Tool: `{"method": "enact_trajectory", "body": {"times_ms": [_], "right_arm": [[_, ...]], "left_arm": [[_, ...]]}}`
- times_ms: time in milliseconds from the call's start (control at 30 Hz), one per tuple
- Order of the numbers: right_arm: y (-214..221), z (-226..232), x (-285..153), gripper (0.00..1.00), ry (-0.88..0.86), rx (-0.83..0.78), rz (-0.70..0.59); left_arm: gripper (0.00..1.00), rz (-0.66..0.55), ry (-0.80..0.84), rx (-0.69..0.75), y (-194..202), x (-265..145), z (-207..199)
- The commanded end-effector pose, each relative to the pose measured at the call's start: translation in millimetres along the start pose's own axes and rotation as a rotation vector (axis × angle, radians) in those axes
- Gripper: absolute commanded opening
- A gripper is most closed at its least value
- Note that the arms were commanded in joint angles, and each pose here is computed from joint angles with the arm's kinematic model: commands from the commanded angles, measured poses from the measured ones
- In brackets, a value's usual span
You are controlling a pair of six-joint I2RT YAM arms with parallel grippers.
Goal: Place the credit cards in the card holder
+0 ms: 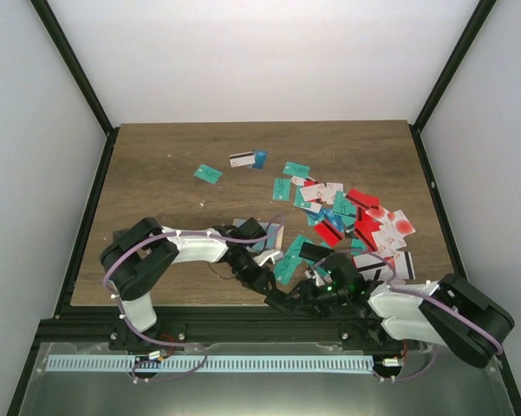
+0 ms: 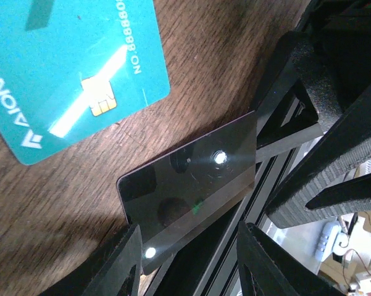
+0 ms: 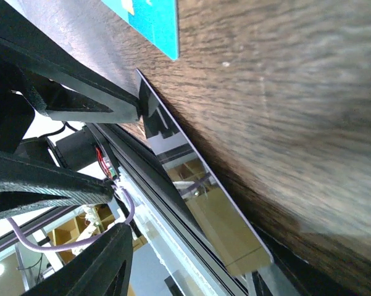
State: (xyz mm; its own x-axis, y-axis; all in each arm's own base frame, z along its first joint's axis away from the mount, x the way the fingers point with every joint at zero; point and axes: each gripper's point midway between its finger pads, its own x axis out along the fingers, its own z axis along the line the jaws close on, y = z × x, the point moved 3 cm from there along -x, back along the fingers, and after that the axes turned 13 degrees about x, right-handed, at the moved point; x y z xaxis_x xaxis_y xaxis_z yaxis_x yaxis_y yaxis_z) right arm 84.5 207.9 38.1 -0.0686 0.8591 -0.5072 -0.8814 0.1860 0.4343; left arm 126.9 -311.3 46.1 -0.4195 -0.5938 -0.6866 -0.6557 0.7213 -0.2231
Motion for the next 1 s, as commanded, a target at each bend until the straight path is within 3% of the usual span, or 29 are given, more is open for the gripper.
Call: {"method": "enact_trajectory", "body": {"times_ms": [0,167,433,733,967], "right_arm": [[-12.5,-27.6,2.2,0.50,0.073,0.073,-0.082],[-13.4,-24.2,3.2,0.42,0.060,0.058,-0.081],[-11.6,-15.9,1.9,0.05,0.071,0.031,-0.073],[-1.2,26.2,-8.7,0.01,-0.006,-0.049,-0.061],[-8.0,105.3,-41.1,0.01,-0.108,-0.199,-0.230]], "left_arm": [[0.45,0.110,-0.059,-0.061,30.4,15.2,22.0],[0.44,0.115,-0.057,-0.061,31.9,15.7,22.2],[0.44,0.053,-0.100,-0.035,15.2,-1.6,12.5],[0.47,-0.157,-0.255,-0.060,-35.5,-63.2,-5.8],[0.49,-0.427,-0.321,-0.168,-64.2,-149.0,-21.0]]}}
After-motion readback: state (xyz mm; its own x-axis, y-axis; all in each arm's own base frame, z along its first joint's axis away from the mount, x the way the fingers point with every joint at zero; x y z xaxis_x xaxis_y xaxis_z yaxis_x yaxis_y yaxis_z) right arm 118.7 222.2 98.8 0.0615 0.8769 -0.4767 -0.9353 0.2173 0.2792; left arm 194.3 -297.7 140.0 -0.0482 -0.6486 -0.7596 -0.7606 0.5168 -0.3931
